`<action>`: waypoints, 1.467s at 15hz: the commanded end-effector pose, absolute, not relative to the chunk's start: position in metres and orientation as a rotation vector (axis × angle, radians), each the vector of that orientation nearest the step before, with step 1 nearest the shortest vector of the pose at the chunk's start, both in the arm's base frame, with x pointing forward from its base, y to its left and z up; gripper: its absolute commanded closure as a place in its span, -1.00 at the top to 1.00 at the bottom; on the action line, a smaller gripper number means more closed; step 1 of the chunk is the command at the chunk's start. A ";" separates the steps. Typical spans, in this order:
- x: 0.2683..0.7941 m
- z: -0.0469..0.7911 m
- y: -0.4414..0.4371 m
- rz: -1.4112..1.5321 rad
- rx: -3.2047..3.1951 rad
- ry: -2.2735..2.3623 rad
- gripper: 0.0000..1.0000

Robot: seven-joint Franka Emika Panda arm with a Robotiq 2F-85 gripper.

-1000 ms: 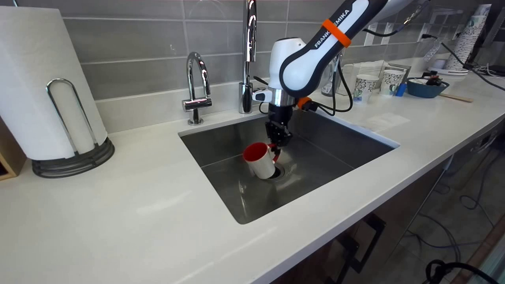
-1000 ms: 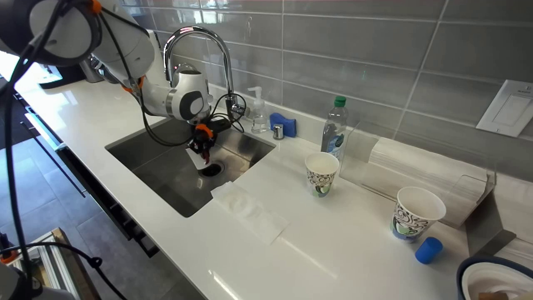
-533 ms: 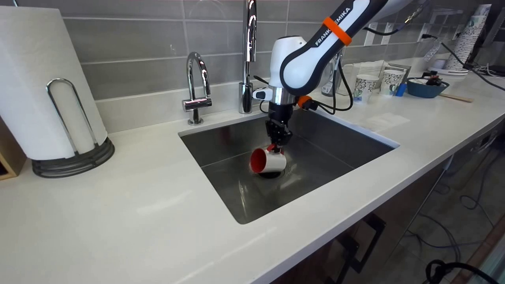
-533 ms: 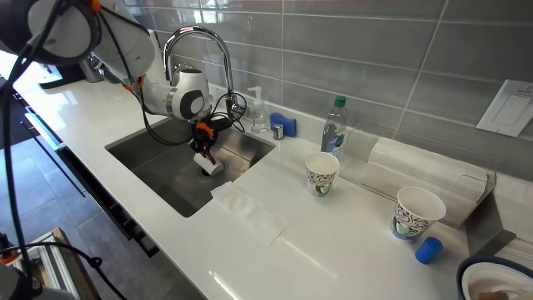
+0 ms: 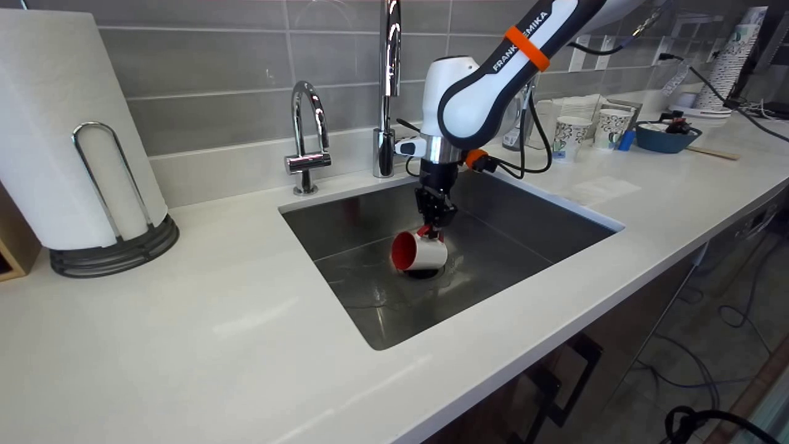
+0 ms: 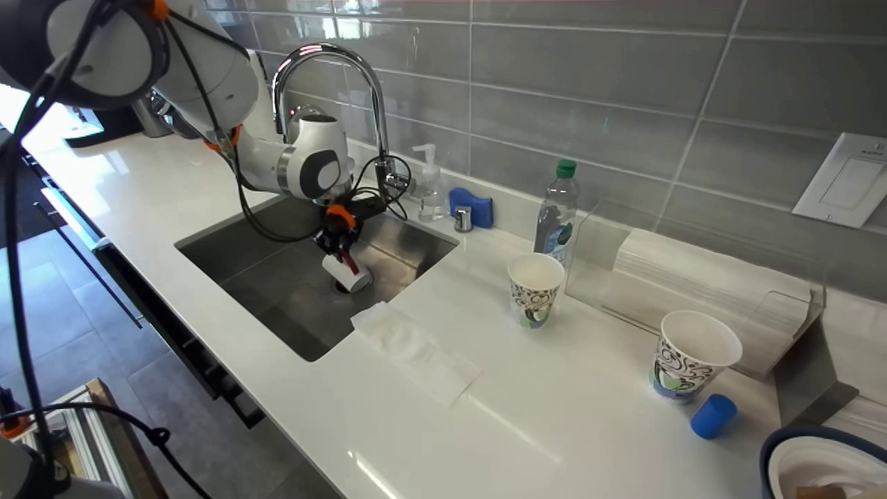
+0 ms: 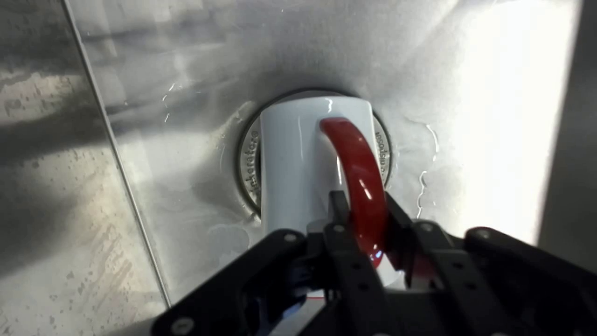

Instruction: Move the mug to the right side of the sink

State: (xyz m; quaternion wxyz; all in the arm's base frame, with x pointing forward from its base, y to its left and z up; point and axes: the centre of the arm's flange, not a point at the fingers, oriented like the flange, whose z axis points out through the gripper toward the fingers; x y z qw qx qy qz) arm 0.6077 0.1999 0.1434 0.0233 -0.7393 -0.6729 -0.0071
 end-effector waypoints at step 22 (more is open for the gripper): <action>0.588 0.188 0.223 -0.585 -2.191 -1.740 -0.90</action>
